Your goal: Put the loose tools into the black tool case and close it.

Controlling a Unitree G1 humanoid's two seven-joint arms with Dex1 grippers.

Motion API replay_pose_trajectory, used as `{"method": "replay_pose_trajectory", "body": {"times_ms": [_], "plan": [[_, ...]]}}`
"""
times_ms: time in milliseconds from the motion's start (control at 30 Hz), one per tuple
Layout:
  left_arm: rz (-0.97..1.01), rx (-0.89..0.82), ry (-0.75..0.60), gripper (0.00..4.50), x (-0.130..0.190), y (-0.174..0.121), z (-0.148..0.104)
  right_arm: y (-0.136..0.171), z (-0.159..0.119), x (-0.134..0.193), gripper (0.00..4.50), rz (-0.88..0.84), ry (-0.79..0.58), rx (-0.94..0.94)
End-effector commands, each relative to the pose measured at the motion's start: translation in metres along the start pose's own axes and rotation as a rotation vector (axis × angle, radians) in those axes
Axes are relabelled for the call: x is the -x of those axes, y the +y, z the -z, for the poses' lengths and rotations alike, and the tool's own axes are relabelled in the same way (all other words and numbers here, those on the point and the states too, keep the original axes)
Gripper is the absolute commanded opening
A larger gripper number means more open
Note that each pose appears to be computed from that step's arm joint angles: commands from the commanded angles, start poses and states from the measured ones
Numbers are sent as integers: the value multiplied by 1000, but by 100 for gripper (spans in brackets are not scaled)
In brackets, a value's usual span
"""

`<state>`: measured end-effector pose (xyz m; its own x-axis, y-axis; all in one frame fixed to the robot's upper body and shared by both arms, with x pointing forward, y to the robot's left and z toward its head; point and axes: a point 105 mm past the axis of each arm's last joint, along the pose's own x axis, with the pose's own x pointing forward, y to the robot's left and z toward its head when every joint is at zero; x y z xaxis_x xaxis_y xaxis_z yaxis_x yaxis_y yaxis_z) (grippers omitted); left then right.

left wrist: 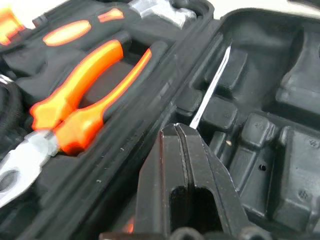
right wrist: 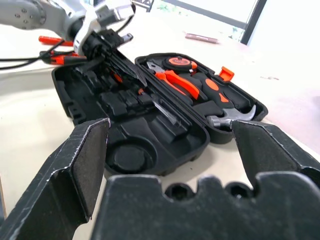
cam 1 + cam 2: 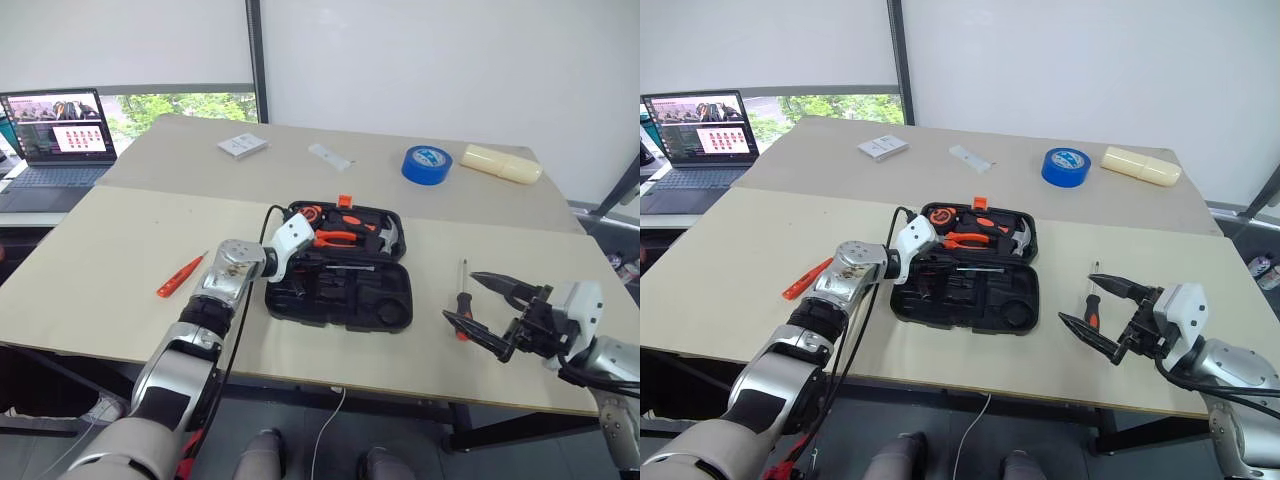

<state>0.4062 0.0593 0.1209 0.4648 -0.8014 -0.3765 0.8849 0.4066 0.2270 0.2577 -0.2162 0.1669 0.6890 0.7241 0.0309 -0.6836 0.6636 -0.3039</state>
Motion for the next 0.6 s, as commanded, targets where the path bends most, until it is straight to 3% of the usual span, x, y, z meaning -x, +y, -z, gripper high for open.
{"method": "replay_pose_trajectory", "body": {"times_ms": [33, 100, 233, 267, 300, 333, 467, 600], "plan": [[35, 59, 77, 3, -4, -13, 31, 0, -6, 0, 450, 42, -3, 2], [22, 41, 35, 3, 2, -9, 28, -1, -5, 2, 450, 70, 8, -11], [-9, 14, -279, 3, 23, 3, -15, -6, -4, 13, 450, 169, 16, -39], [8, 5, -367, 53, 36, 4, -26, -10, -2, 20, 450, 236, 32, -54], [20, -15, -441, 67, 49, 4, -34, -14, 1, 27, 450, 302, 57, -67], [44, -31, -497, 111, 63, 3, -39, -16, 5, 35, 450, 361, 92, -86], [161, -102, -496, 266, 97, -16, -31, -5, 21, 57, 450, 455, 205, -167], [241, -130, -506, 393, 132, -43, -23, 12, 46, 83, 450, 545, 376, -268]]}}
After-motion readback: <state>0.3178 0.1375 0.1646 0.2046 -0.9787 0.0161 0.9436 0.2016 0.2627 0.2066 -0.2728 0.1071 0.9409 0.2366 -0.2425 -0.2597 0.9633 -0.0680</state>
